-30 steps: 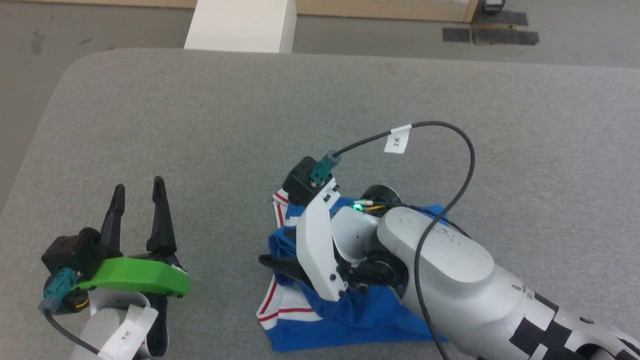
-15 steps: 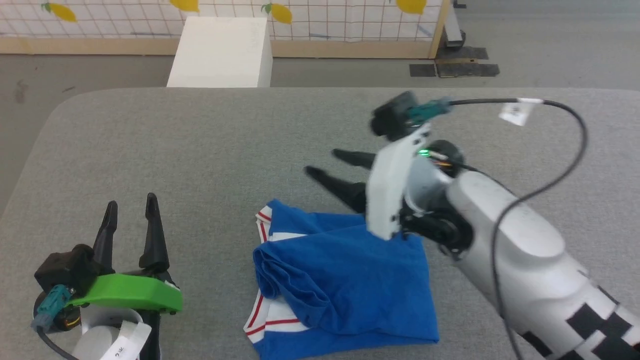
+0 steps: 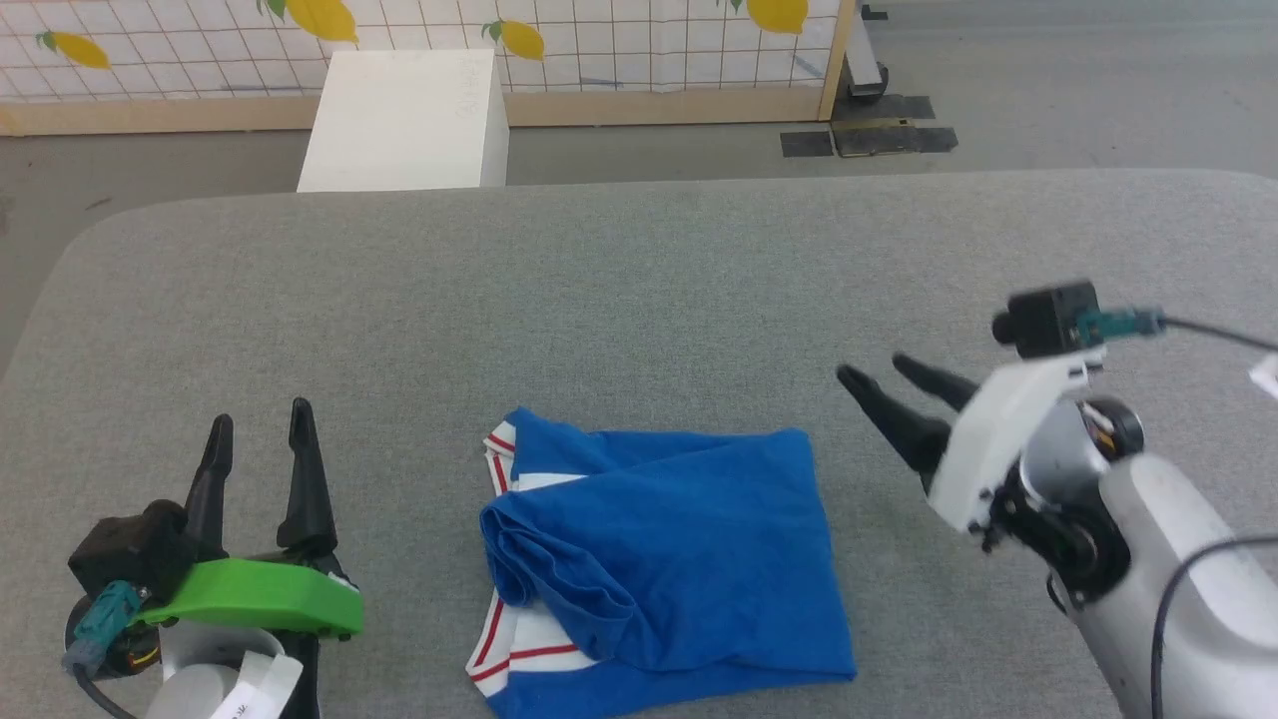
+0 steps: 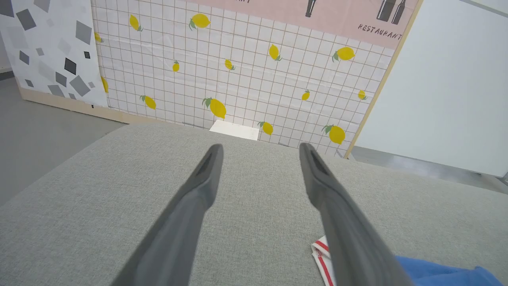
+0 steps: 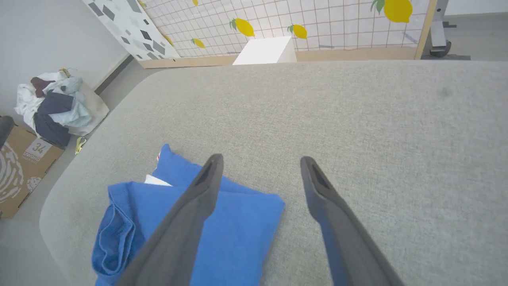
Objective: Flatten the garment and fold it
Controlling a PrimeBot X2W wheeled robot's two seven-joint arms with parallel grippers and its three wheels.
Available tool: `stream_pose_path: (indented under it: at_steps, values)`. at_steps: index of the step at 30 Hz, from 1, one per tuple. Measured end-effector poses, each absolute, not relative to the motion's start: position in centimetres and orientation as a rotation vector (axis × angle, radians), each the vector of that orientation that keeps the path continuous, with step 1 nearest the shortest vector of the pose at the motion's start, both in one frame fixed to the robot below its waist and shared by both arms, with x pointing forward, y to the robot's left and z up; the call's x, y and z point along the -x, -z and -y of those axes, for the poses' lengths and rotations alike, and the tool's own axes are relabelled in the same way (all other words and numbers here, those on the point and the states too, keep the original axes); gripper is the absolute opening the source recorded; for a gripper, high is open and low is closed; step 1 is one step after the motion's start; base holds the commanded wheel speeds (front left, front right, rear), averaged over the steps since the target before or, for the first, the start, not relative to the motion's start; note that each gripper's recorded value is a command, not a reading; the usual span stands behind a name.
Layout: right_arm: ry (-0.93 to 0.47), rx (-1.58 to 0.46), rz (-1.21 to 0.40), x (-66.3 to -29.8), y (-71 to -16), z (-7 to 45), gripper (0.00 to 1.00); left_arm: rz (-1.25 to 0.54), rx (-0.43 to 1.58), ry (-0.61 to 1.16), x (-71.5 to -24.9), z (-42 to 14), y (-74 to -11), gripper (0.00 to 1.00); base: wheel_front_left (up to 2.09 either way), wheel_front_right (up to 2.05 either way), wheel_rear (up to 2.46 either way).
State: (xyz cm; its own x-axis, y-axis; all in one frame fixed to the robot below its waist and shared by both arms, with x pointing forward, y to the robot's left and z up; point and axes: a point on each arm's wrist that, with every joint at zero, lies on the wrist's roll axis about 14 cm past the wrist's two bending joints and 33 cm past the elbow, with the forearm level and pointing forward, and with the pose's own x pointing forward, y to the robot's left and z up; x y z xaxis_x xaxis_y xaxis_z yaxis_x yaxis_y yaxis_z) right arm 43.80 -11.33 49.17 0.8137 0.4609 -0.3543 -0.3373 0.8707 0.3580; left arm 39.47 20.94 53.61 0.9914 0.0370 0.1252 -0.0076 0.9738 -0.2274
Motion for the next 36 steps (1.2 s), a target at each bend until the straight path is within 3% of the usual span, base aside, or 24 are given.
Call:
stream_pose_path:
  at_steps: [8,17,34,35,36]
  values:
    - [-0.381,-0.303,-0.621,-39.9,-44.3,12.3,1.0,0.114,0.23,-0.022,-39.5,-20.8,-53.1,1.0,0.0,0.0,0.0]
    - [-0.49,-0.246,-0.903,-36.4,-40.7,9.1,1.0,0.08,0.236,-0.032,-39.7,-21.0,-51.8,1.0,0.0,0.0,0.0]
    - [-0.614,-0.105,-1.087,-35.9,-37.5,4.7,1.0,0.039,0.245,-0.067,-40.2,-21.7,-50.0,1.0,0.0,0.0,0.0]
    - [-0.62,-0.096,-1.093,-35.8,-37.4,4.5,0.9,0.038,0.245,-0.065,-40.2,-21.7,-49.9,1.0,0.0,0.0,0.0]
    - [-0.626,-0.088,-1.098,-35.8,-37.4,4.4,0.31,0.037,0.246,-0.065,-40.2,-21.7,-49.9,1.0,0.0,0.0,0.0]
